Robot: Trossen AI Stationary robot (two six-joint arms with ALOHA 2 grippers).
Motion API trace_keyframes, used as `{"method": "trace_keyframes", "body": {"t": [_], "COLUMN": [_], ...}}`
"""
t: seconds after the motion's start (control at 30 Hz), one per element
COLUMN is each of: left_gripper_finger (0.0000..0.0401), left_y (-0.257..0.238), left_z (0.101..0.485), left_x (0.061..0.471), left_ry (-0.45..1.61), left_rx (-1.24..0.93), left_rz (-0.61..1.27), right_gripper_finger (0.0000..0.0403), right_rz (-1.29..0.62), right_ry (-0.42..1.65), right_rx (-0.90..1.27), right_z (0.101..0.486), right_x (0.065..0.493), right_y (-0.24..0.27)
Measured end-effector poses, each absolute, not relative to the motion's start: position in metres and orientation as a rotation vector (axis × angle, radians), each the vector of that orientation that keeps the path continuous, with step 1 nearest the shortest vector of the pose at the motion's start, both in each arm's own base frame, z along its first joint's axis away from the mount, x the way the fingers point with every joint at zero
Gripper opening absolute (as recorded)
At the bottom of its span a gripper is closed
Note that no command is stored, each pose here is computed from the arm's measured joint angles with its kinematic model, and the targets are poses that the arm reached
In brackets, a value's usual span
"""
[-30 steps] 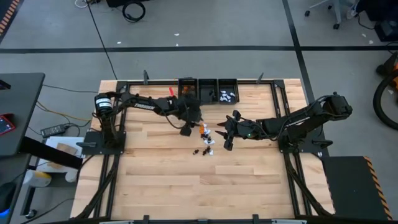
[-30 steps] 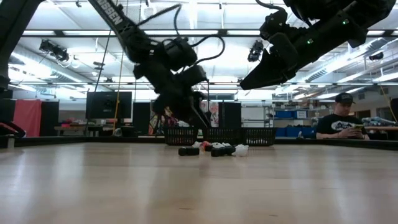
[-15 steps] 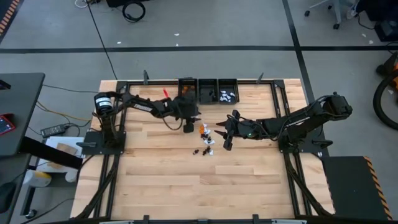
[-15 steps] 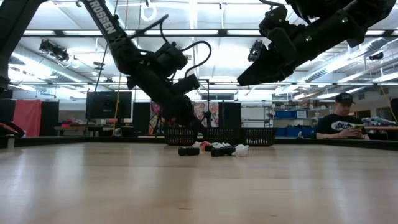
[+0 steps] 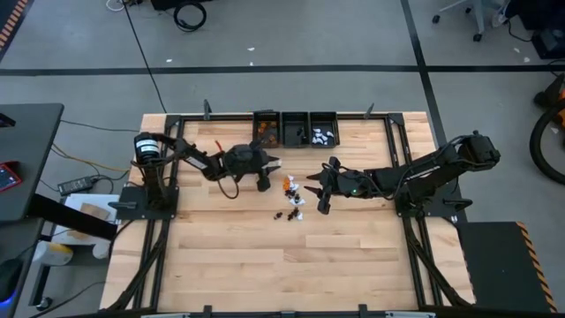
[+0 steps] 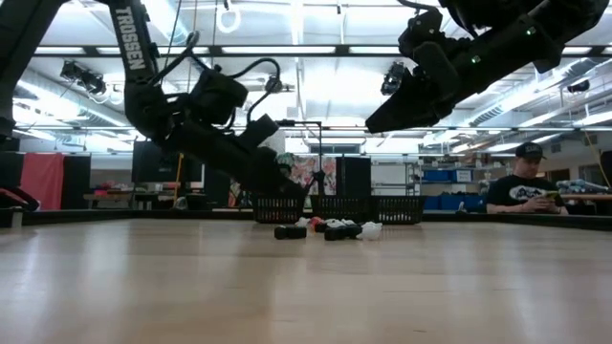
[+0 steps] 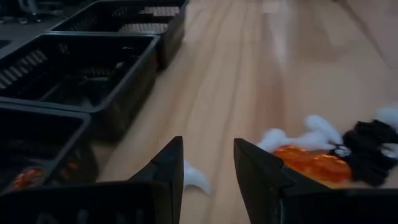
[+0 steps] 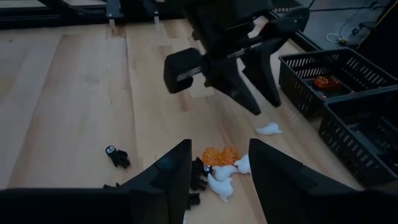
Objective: Sort game pieces by color
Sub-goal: Put the white game piece into the right black basket
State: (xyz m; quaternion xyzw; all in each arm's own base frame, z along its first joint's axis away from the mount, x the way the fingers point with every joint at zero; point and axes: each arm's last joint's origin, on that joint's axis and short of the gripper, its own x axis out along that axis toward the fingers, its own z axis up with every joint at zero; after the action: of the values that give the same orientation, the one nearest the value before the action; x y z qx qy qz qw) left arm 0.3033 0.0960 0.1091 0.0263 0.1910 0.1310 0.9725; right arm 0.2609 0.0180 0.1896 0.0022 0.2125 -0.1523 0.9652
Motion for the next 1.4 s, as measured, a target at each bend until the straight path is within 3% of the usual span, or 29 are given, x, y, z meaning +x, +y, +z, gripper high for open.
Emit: {"method": "trace_keyframes", "body": {"t": [0.23, 0.6, 0.93, 1.27, 1.4], "left_gripper_finger": [0.0126, 0.0205, 0.0210, 0.0210, 0.0210], "left_y": [0.089, 0.094, 0.097, 0.106, 0.104], "left_z": [0.099, 0.072, 0.075, 0.077, 0.068], "left_x": [0.309, 0.324, 0.325, 0.324, 0.325], "left_ry": [0.374, 0.351, 0.322, 0.292, 0.370], "left_rx": [0.075, 0.075, 0.180, 0.078, 0.062], "left_rz": [0.291, 0.297, 0.343, 0.359, 0.342], "right_gripper_finger": [0.0165, 0.0165, 0.0165, 0.0165, 0.0165], "right_rz": [-0.307, -0.306, -0.305, -0.305, -0.305], "right_ry": [0.427, 0.426, 0.436, 0.429, 0.429], "right_rx": [0.002, -0.004, -0.011, -0.010, -0.010], "right_z": [0.190, 0.190, 0.189, 0.190, 0.190], "right_x": [0.261, 0.261, 0.261, 0.261, 0.261], "right_y": [0.018, 0.018, 0.018, 0.018, 0.018]}}
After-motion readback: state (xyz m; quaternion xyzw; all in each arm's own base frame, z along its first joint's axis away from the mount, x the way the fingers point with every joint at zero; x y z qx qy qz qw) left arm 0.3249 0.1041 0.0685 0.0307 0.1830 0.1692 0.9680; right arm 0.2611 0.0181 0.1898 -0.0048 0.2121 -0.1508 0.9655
